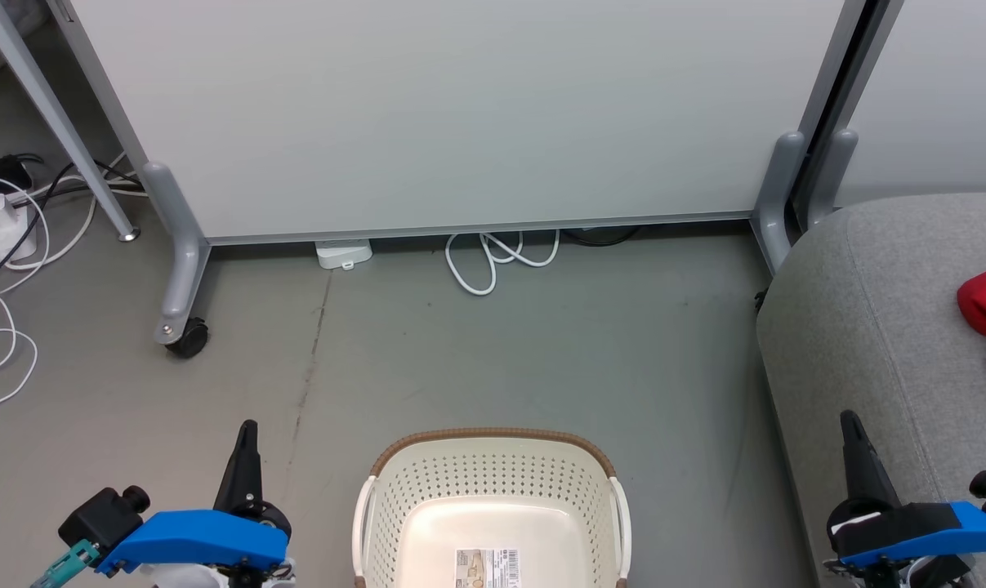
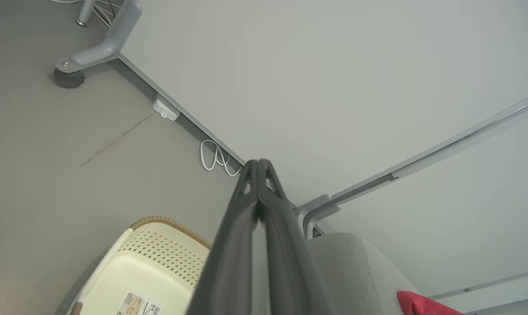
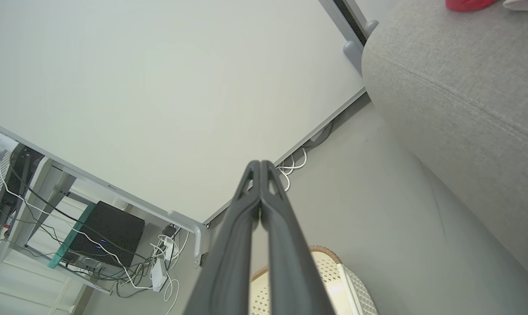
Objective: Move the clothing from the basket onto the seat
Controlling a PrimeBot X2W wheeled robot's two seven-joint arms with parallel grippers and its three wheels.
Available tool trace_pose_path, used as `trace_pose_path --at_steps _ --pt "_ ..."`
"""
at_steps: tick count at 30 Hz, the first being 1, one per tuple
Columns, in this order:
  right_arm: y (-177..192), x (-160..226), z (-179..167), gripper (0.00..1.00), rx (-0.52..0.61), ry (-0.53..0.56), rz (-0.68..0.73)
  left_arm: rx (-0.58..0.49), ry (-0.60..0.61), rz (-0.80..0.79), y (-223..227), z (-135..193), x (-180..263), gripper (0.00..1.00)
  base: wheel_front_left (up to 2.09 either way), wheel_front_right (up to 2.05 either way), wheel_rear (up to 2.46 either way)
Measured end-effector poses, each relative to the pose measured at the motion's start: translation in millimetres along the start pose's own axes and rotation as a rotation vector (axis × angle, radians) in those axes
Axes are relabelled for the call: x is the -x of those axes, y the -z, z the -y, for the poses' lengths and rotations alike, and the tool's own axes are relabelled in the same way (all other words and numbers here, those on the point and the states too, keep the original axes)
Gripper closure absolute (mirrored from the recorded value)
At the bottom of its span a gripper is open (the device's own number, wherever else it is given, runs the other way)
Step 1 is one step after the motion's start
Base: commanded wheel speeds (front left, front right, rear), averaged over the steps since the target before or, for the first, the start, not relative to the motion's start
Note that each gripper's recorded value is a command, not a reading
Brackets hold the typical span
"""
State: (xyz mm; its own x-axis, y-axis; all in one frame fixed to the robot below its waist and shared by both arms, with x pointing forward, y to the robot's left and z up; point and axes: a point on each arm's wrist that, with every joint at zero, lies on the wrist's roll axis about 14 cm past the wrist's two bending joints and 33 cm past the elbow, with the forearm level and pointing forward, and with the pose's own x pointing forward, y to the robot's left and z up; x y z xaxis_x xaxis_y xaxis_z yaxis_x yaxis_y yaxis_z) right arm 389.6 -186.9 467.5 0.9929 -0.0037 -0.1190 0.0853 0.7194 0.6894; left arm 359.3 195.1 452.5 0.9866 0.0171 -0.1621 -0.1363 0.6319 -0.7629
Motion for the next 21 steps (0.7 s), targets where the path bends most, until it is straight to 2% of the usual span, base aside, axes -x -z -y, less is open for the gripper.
trace_pose_path --at_steps 21 --pt "-9 0 -4 1.00 -0.262 -0.012 0.011 0.226 0.023 0.022 -14 11 -7 1.00 0.00 0.00 0.00"
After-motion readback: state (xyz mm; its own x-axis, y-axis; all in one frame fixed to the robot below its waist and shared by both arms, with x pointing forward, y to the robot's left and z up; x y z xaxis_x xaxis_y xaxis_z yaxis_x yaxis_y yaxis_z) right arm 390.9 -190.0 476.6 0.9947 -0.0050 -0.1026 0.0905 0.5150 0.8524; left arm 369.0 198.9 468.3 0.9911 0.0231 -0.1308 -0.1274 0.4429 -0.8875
